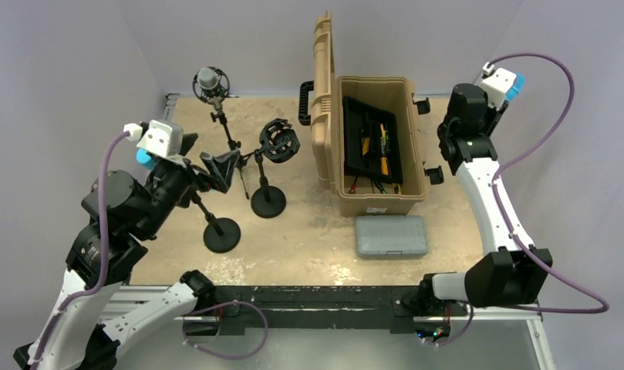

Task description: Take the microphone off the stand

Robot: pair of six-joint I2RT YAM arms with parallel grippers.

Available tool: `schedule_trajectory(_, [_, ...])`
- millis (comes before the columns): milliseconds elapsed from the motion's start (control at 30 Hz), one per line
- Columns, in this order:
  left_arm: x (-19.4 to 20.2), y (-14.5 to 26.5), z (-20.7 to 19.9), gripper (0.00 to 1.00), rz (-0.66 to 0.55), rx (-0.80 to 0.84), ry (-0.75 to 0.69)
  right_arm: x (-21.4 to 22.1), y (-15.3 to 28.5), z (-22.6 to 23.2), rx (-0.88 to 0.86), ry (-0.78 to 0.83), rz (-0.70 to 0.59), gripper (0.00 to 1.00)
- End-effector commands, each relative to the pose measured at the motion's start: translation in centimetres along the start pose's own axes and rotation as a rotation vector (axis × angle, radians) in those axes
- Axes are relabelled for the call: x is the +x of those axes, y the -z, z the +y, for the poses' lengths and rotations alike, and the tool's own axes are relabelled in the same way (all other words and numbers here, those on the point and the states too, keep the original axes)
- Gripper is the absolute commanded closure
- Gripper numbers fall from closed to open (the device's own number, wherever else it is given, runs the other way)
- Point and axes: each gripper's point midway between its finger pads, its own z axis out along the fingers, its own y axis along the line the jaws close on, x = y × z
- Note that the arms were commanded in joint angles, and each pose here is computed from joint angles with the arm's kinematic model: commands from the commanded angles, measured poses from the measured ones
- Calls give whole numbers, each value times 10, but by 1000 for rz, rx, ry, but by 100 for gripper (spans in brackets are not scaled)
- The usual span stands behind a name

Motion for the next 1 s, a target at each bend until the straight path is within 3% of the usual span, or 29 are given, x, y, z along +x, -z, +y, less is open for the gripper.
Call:
schedule_trajectory(0, [-26, 16, 15, 2, -186, -51, -16, 41, -18, -6, 48, -90, 87, 100])
schedule_trajectory(100, [-28, 24, 20, 3, -223, -69, -17, 64, -32, -15, 62, -128, 121, 100])
schedule_trajectory(400, [-27, 32, 2, 4, -253, 40, -19, 140, -63, 6, 29, 17, 218, 100])
schedule_trajectory(733, [-30, 56, -65, 3, -291, 445, -97, 194, -82, 71, -365, 187, 257, 100])
schedule_trajectory(800, [-31, 61, -69, 3, -304, 475, -106, 209, -82, 89, -498, 202, 292, 100])
schedule_trajectory(967, [-29, 63, -67, 3, -320, 470, -131, 254, -85, 106, -605, 252, 424, 100])
